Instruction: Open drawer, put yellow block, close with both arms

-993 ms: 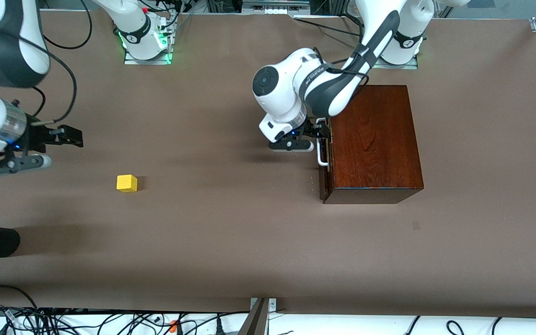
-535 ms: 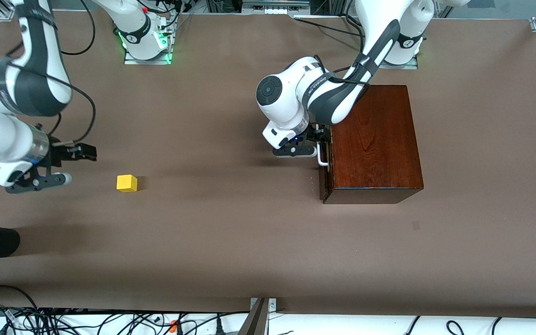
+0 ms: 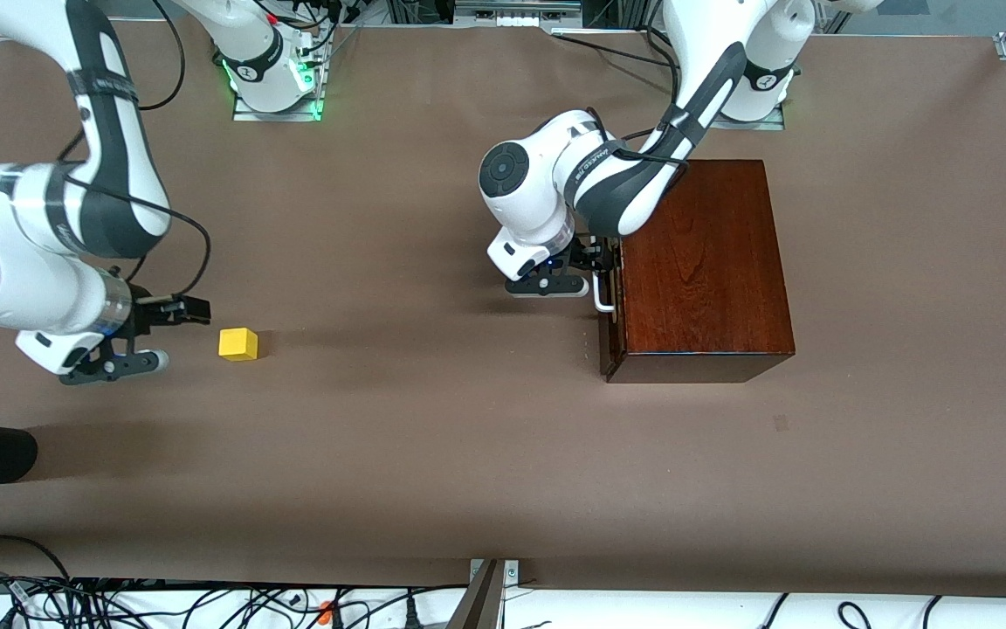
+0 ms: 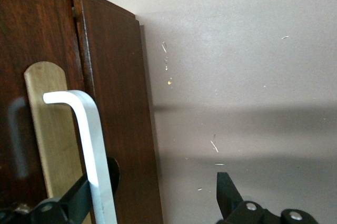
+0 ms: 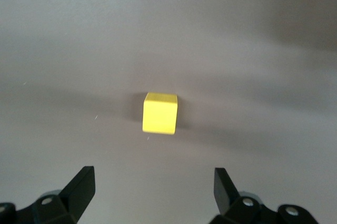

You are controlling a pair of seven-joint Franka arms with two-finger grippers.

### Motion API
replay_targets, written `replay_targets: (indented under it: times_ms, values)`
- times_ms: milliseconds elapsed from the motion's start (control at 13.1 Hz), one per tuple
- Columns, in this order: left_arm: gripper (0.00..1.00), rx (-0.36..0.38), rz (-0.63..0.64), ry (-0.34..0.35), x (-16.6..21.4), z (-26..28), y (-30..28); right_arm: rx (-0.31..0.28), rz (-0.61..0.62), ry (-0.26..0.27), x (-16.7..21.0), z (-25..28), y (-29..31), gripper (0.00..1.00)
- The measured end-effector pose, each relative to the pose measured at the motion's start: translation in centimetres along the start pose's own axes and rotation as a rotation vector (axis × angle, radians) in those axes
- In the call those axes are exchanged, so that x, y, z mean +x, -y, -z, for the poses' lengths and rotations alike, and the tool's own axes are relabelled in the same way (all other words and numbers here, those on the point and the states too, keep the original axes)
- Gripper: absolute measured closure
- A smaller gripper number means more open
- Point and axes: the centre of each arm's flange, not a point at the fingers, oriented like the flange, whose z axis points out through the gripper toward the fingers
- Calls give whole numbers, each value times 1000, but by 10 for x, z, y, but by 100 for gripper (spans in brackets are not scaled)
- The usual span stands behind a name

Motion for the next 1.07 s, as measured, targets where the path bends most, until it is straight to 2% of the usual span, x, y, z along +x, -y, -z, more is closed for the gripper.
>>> replay_targets:
  times_ms: [306, 535, 917, 993, 1069]
  values:
    - [0, -23, -11, -20, -3, 4, -9, -15, -3, -28, 9, -71, -2, 0]
    - [0, -32, -31, -43, -9, 7, -19, 29, -35, -29, 11, -112, 1, 0]
    - [0, -22, -41, -53, -11, 7, -23, 33, -18, -42, -1, -143, 1, 4]
    - [0, -26, -43, -57, -11, 8, -25, 32, -18, -40, -3, -148, 1, 11]
    - [0, -33, -46, -61, -12, 9, -28, 33, -18, -36, -5, -150, 1, 25]
